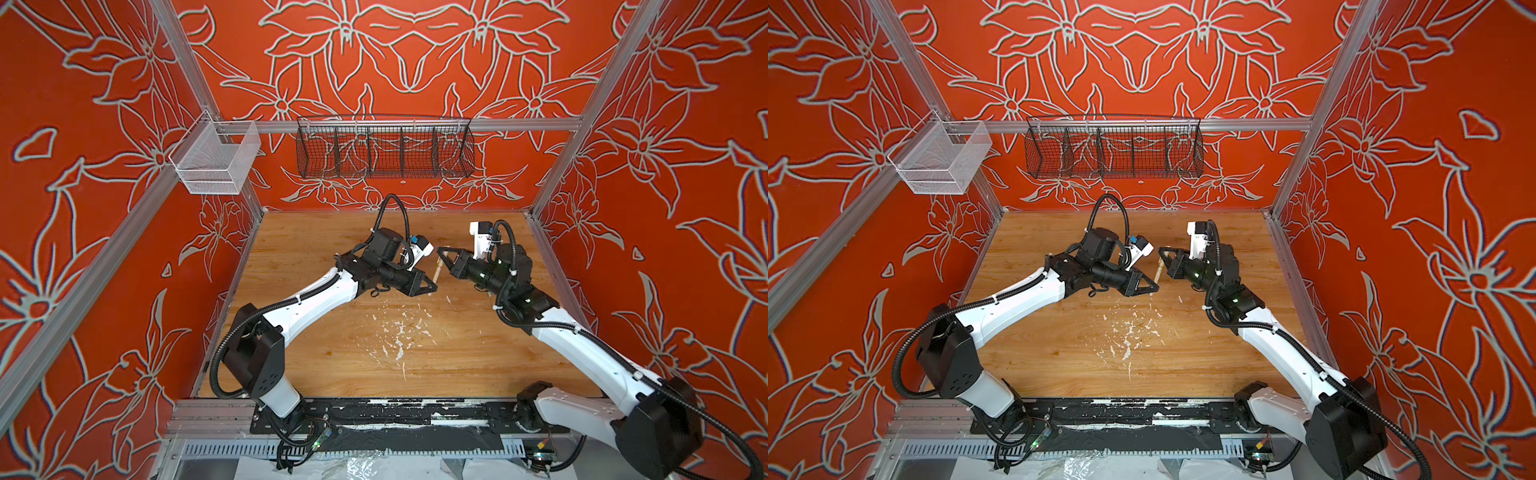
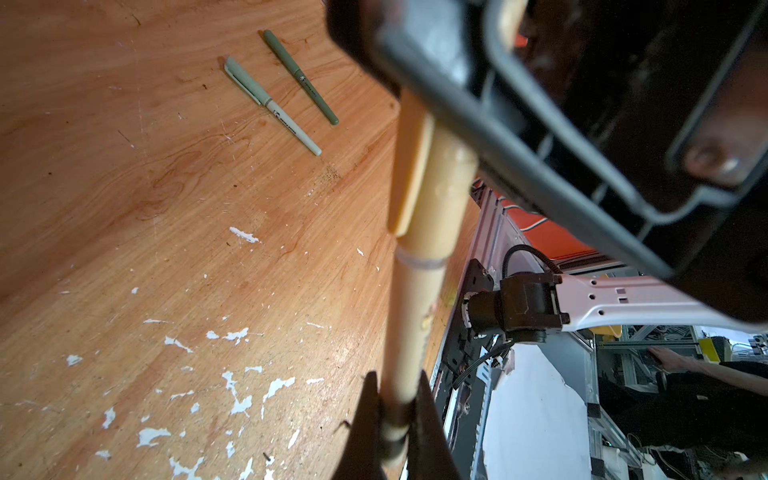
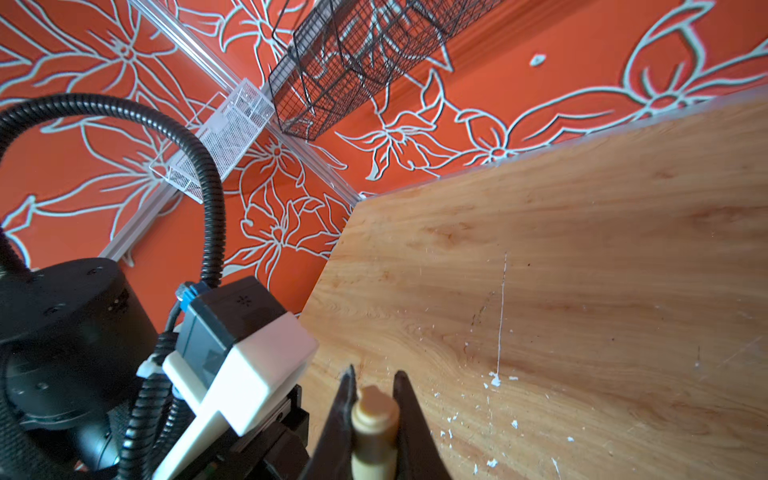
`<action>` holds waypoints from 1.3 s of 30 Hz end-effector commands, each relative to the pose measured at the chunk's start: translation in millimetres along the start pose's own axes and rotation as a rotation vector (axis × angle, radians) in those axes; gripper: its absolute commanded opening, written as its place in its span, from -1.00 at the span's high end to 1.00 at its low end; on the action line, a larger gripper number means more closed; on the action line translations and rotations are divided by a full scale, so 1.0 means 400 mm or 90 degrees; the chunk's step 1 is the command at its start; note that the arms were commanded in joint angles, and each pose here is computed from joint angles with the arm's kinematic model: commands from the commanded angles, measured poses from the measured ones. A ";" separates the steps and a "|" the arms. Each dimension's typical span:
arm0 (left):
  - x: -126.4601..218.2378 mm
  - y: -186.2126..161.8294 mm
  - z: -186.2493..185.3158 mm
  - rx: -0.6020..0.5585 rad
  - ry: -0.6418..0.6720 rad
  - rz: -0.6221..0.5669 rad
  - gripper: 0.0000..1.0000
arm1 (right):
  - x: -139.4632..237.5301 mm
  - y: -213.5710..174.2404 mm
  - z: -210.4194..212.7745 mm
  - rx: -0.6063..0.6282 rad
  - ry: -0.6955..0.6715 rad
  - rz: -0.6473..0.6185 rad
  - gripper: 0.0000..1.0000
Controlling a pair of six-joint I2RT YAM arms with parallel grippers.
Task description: Insert the pens into the pen caps
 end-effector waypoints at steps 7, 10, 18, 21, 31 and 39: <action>0.166 0.284 -0.142 -0.151 -0.043 -0.317 1.00 | -0.005 -0.237 0.040 -0.053 0.070 0.253 1.00; 0.178 0.300 -0.152 -0.162 -0.043 -0.327 1.00 | -0.008 -0.262 0.040 -0.054 0.063 0.275 1.00; 0.210 0.325 -0.161 -0.176 -0.024 -0.349 1.00 | 0.005 -0.293 0.041 -0.056 0.045 0.307 1.00; 0.219 0.327 -0.162 -0.174 -0.027 -0.357 1.00 | 0.011 -0.301 0.040 -0.060 0.041 0.307 1.00; 0.176 0.227 -0.072 -0.085 0.021 -0.259 0.35 | 0.034 -0.156 0.027 -0.021 -0.056 0.239 1.00; 0.229 0.040 0.020 -0.015 0.160 -0.233 -0.93 | 0.021 -0.060 -0.027 0.011 -0.117 0.280 1.00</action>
Point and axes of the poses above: each gripper's point midway between its finger pads, its own x axis back along the fingers, its own z axis along the line the jaws close on, y = z × x, the point moved 7 cm from there along x, back along the fingers, and after that the axes turned 14 degrees about x, right-handed, at the moved point
